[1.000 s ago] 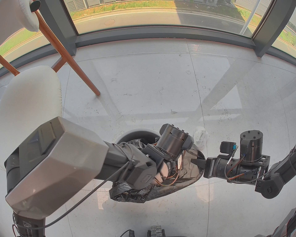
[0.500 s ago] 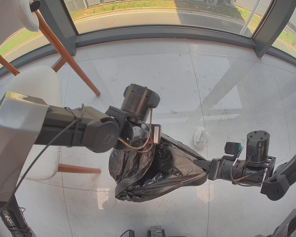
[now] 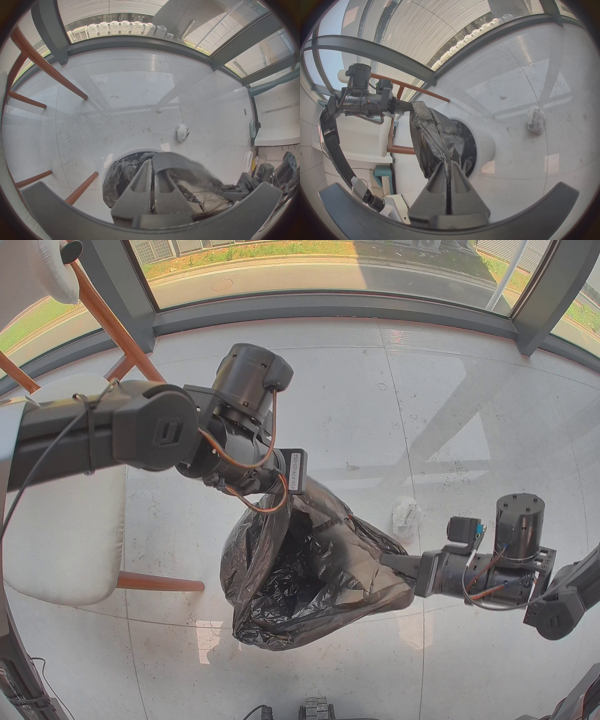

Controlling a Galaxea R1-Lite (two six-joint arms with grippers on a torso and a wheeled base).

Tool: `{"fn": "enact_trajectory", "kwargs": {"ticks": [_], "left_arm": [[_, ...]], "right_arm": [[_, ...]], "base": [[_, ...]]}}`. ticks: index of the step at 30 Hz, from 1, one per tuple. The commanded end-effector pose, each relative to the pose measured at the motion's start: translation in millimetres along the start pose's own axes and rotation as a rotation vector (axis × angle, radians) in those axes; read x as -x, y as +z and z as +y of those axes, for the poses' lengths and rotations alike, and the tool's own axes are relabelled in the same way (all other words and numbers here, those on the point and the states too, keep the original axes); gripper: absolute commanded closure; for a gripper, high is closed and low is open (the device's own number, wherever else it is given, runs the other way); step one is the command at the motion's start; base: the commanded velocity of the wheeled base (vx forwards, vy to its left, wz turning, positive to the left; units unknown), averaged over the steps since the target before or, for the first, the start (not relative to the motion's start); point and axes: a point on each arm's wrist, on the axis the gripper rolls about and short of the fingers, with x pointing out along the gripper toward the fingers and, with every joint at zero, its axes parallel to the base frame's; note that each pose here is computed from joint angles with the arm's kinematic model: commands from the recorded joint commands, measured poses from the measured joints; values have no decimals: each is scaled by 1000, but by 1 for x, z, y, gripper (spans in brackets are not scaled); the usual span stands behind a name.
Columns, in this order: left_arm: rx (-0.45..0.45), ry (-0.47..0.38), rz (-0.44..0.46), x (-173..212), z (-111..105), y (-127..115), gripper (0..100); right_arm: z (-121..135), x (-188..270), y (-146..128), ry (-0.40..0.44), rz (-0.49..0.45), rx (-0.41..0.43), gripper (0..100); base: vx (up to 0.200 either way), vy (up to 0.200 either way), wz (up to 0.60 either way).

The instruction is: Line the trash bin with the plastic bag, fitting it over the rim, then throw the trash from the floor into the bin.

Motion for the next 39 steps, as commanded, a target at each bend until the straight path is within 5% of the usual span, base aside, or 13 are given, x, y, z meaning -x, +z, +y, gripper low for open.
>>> {"fn": "enact_trajectory", "kwargs": {"ticks": [1, 10, 21, 22, 39], "left_arm": [[14, -48, -33, 26, -3, 24, 100], [25, -53, -40, 20, -6, 28, 100], [39, -32, 22, 6, -7, 20, 100], [39, -31, 23, 6, -7, 20, 100], [39, -18, 36, 5, -5, 18, 100]], "right_arm": [[0, -37, 33, 40, -81, 23, 100], [-28, -65, 63, -7, -161, 111, 100], [-64, -59, 60, -27, -114, 210, 100], [-64, -59, 60, -27, -114, 211, 0], [-43, -39, -19, -12, 144, 136, 0]], "base": [[0, 0, 0], [0, 0, 0], [0, 0, 0], [0, 0, 0], [0, 0, 0]]}}
